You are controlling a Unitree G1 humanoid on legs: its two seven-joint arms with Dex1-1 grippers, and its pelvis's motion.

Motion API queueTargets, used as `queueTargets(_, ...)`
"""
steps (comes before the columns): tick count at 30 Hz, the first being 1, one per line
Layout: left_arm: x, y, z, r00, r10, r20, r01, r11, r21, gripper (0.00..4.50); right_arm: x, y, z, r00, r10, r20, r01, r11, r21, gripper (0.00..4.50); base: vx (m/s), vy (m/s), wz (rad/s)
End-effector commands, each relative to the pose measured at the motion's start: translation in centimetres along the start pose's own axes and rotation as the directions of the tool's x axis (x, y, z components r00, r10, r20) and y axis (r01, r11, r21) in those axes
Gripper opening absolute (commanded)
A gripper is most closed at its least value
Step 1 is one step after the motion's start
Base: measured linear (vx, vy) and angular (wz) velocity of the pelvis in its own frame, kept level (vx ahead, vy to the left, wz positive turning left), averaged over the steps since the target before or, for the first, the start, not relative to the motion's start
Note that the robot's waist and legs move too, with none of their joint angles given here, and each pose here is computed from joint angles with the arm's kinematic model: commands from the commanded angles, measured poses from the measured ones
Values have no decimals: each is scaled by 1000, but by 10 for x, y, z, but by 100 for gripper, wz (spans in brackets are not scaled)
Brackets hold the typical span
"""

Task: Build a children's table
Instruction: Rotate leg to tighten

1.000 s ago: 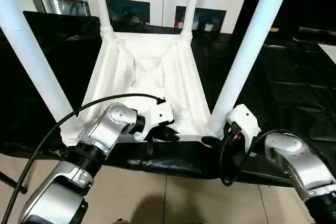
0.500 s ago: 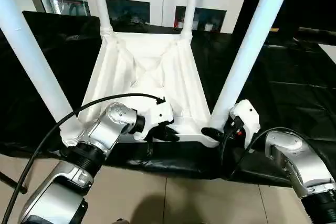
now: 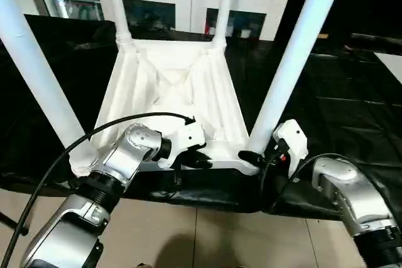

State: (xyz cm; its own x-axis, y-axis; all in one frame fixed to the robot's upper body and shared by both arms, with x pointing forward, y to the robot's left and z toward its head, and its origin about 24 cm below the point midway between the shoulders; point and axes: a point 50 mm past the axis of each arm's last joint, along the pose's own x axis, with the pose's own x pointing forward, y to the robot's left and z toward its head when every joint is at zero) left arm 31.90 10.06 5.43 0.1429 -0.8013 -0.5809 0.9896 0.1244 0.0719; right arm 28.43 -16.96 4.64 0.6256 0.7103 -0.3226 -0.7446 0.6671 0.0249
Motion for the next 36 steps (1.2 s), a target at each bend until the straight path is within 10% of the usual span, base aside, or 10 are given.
queueTargets(1,6,0,8,999,14,48,-13,1000,-13,0,1,-1,-11,998,-57,-23,58,996,66,205,0,0,0)
queueTargets(12,29,23,28,962,264,65,-251,955,-161,0,33,-6,-11,920,-390,-16,387,904,185,201,0,0,0)
queueTargets(22,63,39,75,843,533,79,-507,834,-219,0,85,2,18,758,-648,-76,643,723,253,199,6,0,0)
queueTargets(32,61,41,71,841,537,63,-511,827,-234,0,87,2,19,781,-621,-62,609,736,297,199,5,0,0)
queueTargets(36,62,41,68,852,520,63,-498,841,-213,0,76,-1,27,799,-601,23,582,781,226,274,0,0,0)
